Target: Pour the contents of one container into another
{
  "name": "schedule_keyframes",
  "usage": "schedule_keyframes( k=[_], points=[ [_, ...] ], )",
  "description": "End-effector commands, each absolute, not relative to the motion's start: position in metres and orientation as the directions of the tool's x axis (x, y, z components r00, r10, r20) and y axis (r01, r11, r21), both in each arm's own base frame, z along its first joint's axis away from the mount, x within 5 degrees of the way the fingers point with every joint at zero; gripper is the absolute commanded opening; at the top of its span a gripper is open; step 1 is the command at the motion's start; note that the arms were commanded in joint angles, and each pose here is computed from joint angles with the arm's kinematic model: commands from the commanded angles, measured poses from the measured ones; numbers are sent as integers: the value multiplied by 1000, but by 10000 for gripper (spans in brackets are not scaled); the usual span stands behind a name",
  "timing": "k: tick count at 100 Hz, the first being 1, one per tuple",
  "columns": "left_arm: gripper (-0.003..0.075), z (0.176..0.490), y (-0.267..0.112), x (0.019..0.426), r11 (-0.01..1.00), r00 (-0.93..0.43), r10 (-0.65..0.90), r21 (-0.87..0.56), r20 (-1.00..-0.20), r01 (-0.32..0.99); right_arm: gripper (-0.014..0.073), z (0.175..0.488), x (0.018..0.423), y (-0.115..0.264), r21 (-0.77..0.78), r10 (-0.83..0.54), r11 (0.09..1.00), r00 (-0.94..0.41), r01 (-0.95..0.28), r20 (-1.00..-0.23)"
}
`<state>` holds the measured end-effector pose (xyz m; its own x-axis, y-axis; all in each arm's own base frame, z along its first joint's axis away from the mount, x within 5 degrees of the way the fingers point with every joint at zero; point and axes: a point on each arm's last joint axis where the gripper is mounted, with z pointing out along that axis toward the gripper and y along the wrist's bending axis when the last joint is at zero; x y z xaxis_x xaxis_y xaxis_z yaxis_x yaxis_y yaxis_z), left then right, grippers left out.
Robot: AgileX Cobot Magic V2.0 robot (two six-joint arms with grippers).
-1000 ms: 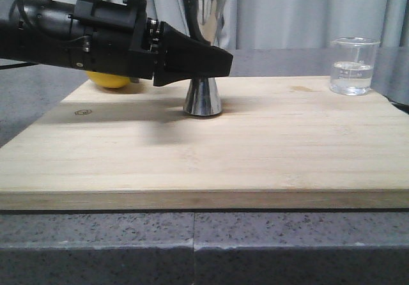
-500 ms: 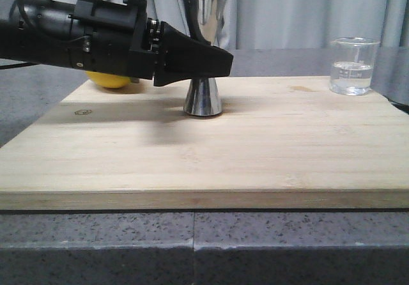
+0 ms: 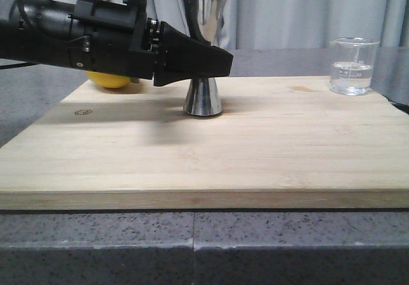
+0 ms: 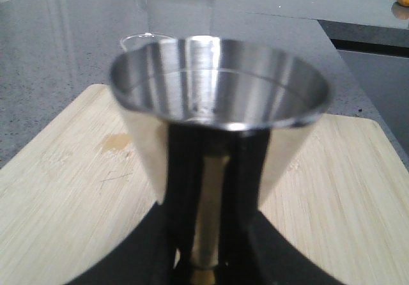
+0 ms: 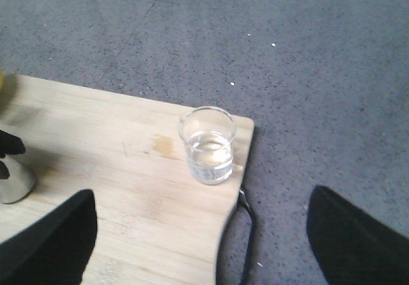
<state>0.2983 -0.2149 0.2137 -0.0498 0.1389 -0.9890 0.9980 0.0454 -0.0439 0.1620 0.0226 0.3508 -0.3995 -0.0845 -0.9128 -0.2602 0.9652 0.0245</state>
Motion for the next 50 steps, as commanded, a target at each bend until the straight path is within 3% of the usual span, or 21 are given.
schedule_keyframes(
  k=[1, 50],
  points=[
    [71, 248, -218, 293, 5, -4, -14, -4, -1000, 1000, 617, 360, 166, 25, 7, -63, 972, -292, -233, -954],
    [71, 248, -218, 293, 5, -4, -14, -4, -1000, 1000, 617, 315, 174, 37, 16, 8, 977, -38, -211, -999]
  ],
)
